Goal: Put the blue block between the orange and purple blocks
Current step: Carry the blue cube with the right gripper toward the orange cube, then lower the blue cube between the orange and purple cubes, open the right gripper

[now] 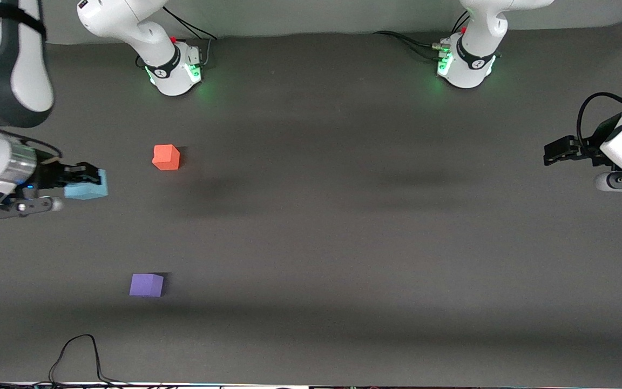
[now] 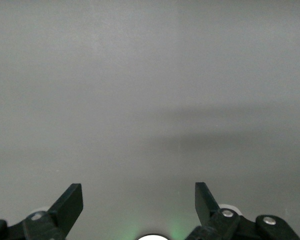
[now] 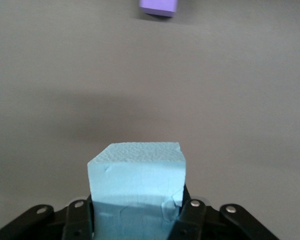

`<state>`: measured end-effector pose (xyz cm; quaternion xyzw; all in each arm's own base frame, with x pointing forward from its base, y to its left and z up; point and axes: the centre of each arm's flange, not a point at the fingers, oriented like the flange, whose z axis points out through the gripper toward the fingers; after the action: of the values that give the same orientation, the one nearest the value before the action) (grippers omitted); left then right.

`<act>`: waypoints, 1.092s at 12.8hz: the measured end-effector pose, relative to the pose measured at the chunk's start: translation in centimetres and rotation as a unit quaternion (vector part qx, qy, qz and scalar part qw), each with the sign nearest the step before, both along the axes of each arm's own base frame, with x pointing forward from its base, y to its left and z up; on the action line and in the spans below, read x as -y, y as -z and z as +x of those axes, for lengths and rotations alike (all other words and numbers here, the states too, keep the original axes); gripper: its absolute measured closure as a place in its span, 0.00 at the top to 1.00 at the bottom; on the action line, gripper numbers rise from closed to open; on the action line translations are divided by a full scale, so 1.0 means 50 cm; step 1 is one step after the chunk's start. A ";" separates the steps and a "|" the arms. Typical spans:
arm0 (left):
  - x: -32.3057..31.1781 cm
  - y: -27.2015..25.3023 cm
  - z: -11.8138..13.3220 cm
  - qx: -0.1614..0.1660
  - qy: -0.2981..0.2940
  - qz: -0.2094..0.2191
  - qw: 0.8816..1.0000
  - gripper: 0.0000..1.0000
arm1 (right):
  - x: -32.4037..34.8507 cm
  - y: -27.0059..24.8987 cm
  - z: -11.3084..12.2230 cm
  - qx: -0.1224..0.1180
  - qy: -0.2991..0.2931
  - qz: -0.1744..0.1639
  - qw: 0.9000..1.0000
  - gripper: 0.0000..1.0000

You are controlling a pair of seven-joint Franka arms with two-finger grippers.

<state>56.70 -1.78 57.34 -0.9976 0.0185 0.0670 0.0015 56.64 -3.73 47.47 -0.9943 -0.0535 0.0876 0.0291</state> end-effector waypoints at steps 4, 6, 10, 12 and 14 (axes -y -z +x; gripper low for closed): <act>0.000 0.000 0.000 0.000 0.000 -0.001 1.000 1.00 | -0.010 0.188 -0.030 0.044 -0.003 -0.011 0.999 0.56; 0.000 0.000 0.000 -0.001 0.000 -0.001 1.000 1.00 | -0.032 0.302 -0.062 0.067 -0.008 -0.026 0.997 0.56; 0.001 0.001 0.000 -0.001 0.000 -0.002 1.000 1.00 | -0.067 0.435 -0.077 0.076 0.007 -0.009 0.997 0.56; 0.001 0.001 0.000 -0.001 0.000 -0.002 1.000 1.00 | -0.068 0.492 -0.079 0.082 0.002 0.009 0.997 0.55; 0.001 0.001 0.000 -0.001 0.000 -0.002 1.000 1.00 | -0.057 0.537 -0.085 0.086 -0.009 0.023 0.996 0.55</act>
<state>56.69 -1.83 57.30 -0.9975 0.0185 0.0677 -0.0003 52.40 -0.86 20.63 -0.9967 -0.0666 0.0011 0.0464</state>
